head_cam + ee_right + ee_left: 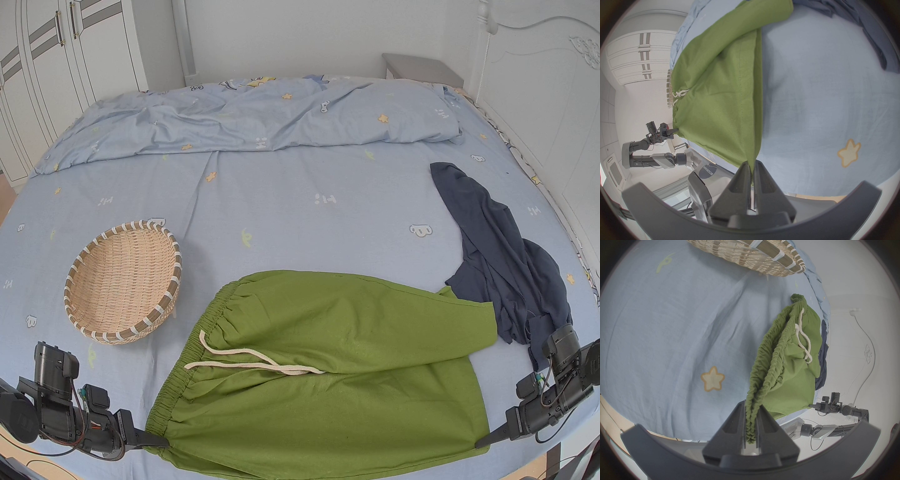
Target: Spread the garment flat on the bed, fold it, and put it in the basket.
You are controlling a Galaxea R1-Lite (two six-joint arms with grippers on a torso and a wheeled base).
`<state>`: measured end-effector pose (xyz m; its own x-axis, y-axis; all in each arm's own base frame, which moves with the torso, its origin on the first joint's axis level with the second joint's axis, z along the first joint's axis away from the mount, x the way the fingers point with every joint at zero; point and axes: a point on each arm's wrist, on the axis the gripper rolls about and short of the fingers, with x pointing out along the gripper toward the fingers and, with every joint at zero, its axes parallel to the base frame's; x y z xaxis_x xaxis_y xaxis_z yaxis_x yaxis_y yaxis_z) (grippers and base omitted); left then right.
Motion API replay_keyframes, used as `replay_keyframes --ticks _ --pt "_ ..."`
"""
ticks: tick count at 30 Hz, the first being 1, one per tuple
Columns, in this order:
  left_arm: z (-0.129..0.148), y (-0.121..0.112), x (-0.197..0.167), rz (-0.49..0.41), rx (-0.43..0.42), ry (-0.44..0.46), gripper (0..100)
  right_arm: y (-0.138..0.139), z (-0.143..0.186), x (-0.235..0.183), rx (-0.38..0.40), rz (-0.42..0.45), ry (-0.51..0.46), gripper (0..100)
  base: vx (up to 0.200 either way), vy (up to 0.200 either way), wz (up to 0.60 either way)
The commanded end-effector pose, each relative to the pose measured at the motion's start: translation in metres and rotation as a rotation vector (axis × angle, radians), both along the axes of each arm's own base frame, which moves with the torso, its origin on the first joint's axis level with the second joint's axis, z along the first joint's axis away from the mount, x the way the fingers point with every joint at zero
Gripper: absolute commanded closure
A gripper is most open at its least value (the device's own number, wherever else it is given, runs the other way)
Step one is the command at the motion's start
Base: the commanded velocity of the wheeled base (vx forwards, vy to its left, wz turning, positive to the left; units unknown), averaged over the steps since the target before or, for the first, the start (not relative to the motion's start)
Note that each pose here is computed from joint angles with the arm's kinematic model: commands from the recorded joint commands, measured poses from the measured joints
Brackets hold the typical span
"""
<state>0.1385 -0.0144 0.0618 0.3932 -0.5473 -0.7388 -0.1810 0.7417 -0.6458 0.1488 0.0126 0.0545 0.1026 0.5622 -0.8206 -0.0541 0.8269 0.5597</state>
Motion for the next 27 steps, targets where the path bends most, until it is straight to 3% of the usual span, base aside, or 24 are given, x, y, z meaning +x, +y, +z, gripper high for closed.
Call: replay_keyframes --ticks 1,4,12,17,27 --pt "-0.005 -0.002 -0.005 -0.024 0.006 0.029 100 0.000 -0.009 0.004 -0.003 0.002 0.057 100 0.000 0.000 0.00" --pt "-0.008 -0.007 -0.011 -0.078 0.023 0.036 100 0.000 -0.010 0.005 -0.002 0.003 0.042 100 0.000 0.000 0.00" --pt "-0.014 -0.007 -0.011 -0.098 0.036 0.067 100 0.001 -0.013 0.006 -0.001 0.007 0.060 100 0.000 0.000 0.00" --pt "-0.025 -0.006 -0.010 -0.163 0.073 0.097 100 0.002 -0.015 0.007 -0.003 0.015 0.068 100 0.000 0.000 0.00" --pt "-0.027 -0.006 -0.008 -0.167 0.073 0.102 100 0.002 -0.016 0.007 -0.004 0.015 0.071 100 0.000 0.000 0.00"
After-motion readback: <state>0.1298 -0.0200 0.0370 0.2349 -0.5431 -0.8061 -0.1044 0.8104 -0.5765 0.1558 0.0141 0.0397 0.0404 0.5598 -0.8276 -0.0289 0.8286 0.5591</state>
